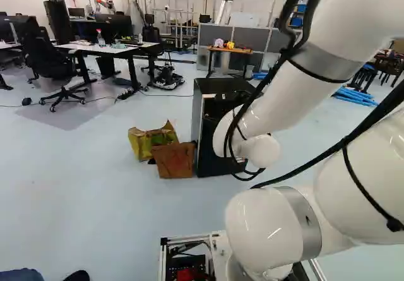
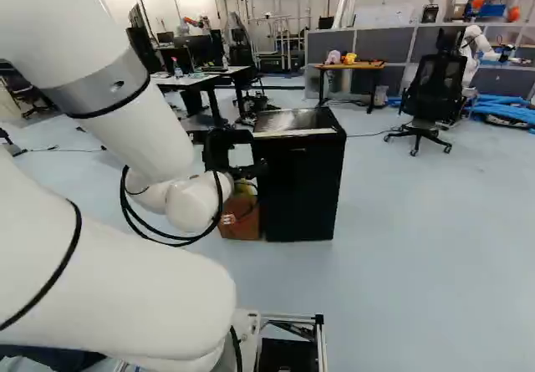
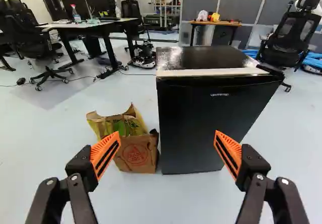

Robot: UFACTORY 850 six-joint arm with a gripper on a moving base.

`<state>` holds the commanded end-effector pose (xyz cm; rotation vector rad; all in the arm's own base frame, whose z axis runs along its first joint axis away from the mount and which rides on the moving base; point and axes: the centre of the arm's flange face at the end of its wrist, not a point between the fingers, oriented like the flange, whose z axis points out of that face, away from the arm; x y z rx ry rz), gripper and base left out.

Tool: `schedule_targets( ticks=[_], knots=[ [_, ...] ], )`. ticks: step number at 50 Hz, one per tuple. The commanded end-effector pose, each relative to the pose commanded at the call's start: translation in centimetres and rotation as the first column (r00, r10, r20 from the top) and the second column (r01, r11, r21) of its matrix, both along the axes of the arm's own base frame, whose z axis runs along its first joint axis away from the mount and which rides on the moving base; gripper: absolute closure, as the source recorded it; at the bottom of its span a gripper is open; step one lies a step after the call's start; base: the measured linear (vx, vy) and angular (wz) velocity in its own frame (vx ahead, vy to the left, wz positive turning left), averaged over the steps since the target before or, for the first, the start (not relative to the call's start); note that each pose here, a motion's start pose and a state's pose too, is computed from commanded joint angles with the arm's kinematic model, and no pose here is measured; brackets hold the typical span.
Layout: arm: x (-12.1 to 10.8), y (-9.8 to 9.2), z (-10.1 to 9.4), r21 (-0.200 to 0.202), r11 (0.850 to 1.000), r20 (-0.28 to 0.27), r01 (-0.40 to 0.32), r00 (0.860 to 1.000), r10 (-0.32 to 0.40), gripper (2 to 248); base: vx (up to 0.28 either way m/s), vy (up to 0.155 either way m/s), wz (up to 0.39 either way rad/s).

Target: Grab a drink from the fridge

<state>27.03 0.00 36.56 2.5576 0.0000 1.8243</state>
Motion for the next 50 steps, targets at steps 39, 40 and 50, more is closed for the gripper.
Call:
schedule_targets(
  ticks=[39,40,50],
  knots=[
    [0.0,0.0,0.0,0.0,1.0,0.0,0.0,1.0,0.0,3,0.107,-0.038,0.054],
    [0.0,0.0,0.0,0.0,1.0,0.0,0.0,1.0,0.0,3,0.053,-0.016,0.005],
    [0.0,0.0,0.0,0.0,1.0,0.0,0.0,1.0,0.0,3,0.008,-0.001,0.002]
  ],
)
